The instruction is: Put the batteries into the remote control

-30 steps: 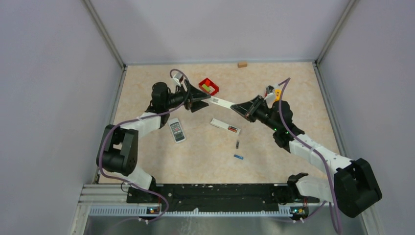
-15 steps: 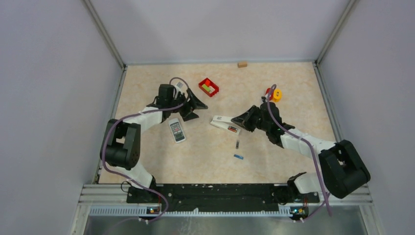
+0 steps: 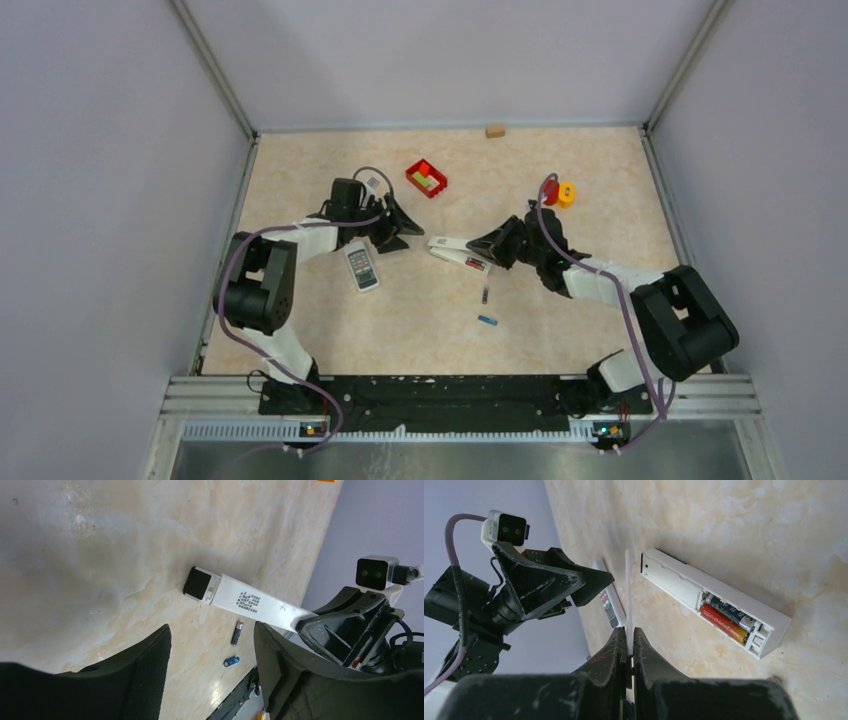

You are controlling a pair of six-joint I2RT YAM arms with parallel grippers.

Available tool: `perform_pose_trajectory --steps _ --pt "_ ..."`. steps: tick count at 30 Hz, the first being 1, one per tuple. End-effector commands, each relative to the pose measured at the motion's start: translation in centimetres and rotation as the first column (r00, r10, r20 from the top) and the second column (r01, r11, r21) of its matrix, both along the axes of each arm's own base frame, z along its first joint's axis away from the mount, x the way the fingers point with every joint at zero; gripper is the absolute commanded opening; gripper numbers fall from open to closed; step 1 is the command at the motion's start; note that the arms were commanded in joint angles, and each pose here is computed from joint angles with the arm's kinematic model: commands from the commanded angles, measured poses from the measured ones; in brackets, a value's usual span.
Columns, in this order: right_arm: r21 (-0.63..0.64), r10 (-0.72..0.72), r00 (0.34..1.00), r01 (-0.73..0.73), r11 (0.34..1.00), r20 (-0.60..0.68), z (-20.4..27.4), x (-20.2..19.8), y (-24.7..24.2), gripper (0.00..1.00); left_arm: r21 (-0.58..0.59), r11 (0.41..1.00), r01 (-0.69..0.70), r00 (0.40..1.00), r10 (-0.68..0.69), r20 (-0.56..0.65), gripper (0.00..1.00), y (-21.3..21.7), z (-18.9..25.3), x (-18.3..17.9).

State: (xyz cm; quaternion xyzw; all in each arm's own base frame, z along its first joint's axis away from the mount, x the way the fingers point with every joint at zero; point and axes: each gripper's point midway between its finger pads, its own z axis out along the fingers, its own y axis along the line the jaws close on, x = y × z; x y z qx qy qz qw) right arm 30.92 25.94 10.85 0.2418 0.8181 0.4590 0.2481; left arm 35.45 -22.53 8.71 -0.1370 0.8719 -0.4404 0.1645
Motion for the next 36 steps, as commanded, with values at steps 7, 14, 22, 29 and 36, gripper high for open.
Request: perform_pose_trajectory --steps 7,14,22,29,36 --pt "-0.029 -0.010 0.999 0.010 1.000 -0.031 -0.6 -0.1 -0.1 0.00 0.002 0.999 0.037 0.999 -0.037 0.006 0.64 -1.2 -1.1 0.0" --pt "-0.053 -0.023 0.997 0.019 0.998 -0.076 -1.8 -0.4 -0.5 0.00 0.011 0.998 0.054 0.999 -0.054 -0.007 0.62 -2.0 -2.0 0.0" --pt "-0.100 -0.083 0.987 0.070 0.993 -0.139 -3.5 -0.8 -1.5 0.00 0.019 0.998 0.053 0.999 -0.053 -0.014 0.60 -2.3 -2.7 0.4" --pt "-0.155 -0.097 0.975 0.067 0.986 -0.198 -4.9 -1.7 -2.3 0.00 0.019 0.999 0.051 0.999 -0.050 -0.013 0.61 -2.5 -2.7 0.8" --pt "-0.208 -0.097 0.970 0.050 0.977 -0.224 -5.8 -2.1 -2.8 0.00 0.027 0.999 0.046 0.999 -0.045 -0.010 0.65 -2.5 -2.9 1.0"
